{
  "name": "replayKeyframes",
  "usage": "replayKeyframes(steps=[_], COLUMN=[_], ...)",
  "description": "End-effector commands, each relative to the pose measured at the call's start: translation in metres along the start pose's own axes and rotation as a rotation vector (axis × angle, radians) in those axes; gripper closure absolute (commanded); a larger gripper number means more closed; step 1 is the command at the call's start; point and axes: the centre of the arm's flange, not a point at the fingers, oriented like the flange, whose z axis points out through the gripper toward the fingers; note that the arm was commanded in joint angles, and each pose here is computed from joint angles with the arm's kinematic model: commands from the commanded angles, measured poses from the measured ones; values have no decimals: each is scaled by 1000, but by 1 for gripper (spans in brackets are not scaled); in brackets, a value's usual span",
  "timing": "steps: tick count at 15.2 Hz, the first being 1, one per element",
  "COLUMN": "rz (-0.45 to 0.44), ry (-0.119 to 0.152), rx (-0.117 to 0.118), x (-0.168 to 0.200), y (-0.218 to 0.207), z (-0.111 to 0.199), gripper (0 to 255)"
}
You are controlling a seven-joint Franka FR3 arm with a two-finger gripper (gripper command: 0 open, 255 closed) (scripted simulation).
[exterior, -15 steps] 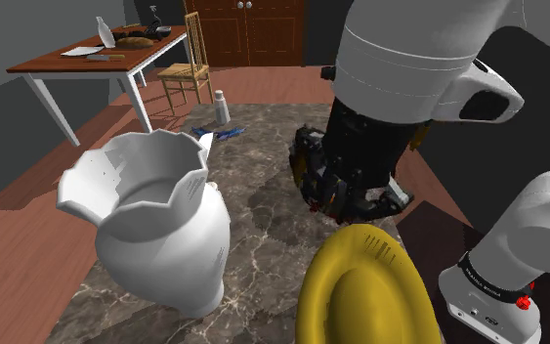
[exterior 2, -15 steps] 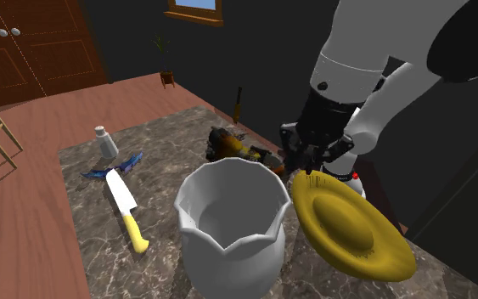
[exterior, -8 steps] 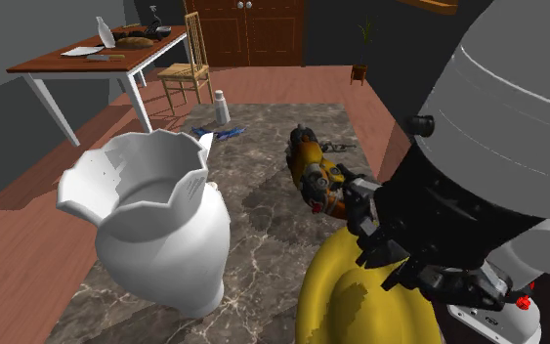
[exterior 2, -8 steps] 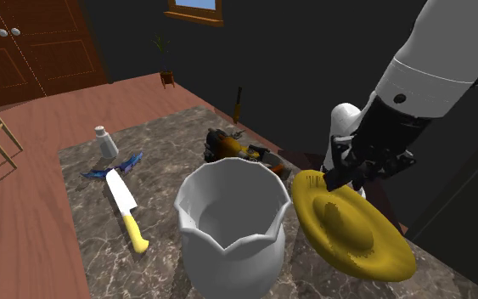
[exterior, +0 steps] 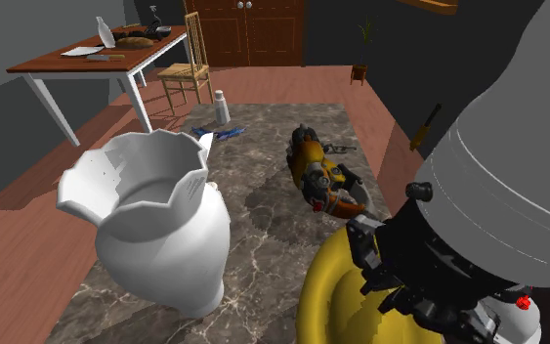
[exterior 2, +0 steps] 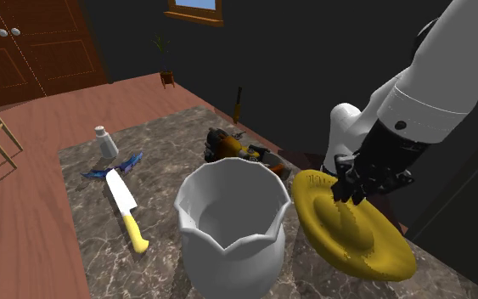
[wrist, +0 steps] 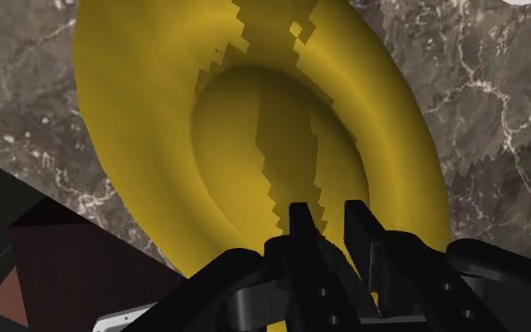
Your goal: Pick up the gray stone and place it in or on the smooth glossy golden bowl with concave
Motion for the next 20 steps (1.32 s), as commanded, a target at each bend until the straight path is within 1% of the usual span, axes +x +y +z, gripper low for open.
replayKeyframes(steps=[1,4,7,8,9,16,20], rz=[1,1,1,-1,-1,156,156], ry=[7,7,7,-6,-6,-102,-102], rx=[-6,-6,-5,4,4,-9,-9], x=[1,0,0,-1,-1,48,46], y=[2,4,4,4,4,10,10], z=[14,31,31,25,25,-57,-36], gripper=[255,255,255,255,0,0,0])
